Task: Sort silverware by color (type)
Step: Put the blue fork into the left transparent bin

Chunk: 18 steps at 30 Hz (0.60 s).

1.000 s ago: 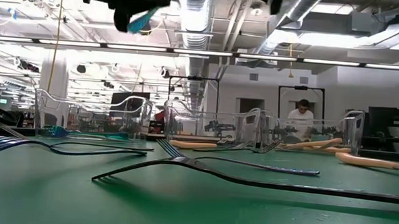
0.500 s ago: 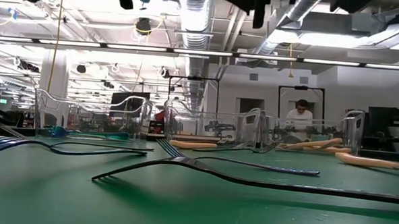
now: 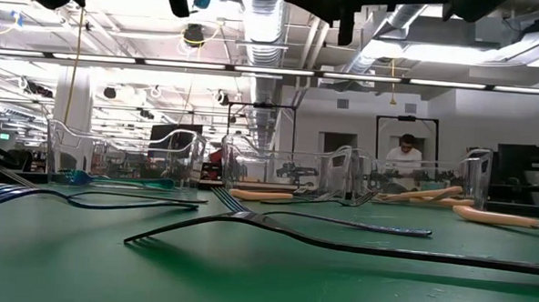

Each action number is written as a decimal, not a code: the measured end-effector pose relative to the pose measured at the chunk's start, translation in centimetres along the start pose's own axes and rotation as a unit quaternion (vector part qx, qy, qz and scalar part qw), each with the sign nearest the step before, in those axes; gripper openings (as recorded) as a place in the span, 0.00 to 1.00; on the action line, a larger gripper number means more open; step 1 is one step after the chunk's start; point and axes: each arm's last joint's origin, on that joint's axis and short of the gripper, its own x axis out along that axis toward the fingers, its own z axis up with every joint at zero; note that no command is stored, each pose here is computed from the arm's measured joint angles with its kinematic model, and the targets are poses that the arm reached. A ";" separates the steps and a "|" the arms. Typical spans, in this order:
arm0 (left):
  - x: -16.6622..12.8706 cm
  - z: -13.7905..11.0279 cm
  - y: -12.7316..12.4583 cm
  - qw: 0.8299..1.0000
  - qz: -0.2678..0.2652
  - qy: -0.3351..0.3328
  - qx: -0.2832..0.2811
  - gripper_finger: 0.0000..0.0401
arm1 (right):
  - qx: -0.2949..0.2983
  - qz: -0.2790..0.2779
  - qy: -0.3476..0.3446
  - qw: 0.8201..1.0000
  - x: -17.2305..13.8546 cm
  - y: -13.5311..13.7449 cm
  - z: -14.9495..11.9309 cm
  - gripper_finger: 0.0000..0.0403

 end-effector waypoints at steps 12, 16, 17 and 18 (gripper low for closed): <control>0.0 0.5 -0.1 1.000 -0.012 -0.024 0.007 0.00 | -0.001 -0.042 -0.012 0.999 0.1 -0.7 0.2 0.51; 0.0 0.4 -0.1 1.000 -0.011 -0.024 0.016 0.00 | -0.002 -0.046 -0.011 0.999 0.2 -0.9 0.2 0.51; 0.0 0.5 0.0 1.000 -0.007 -0.024 0.017 0.00 | -0.003 -0.047 -0.012 0.999 0.2 -0.9 0.2 0.51; 0.0 0.5 0.0 1.000 -0.001 -0.025 0.016 0.00 | -0.006 -0.053 -0.013 0.999 0.2 -1.1 0.3 0.51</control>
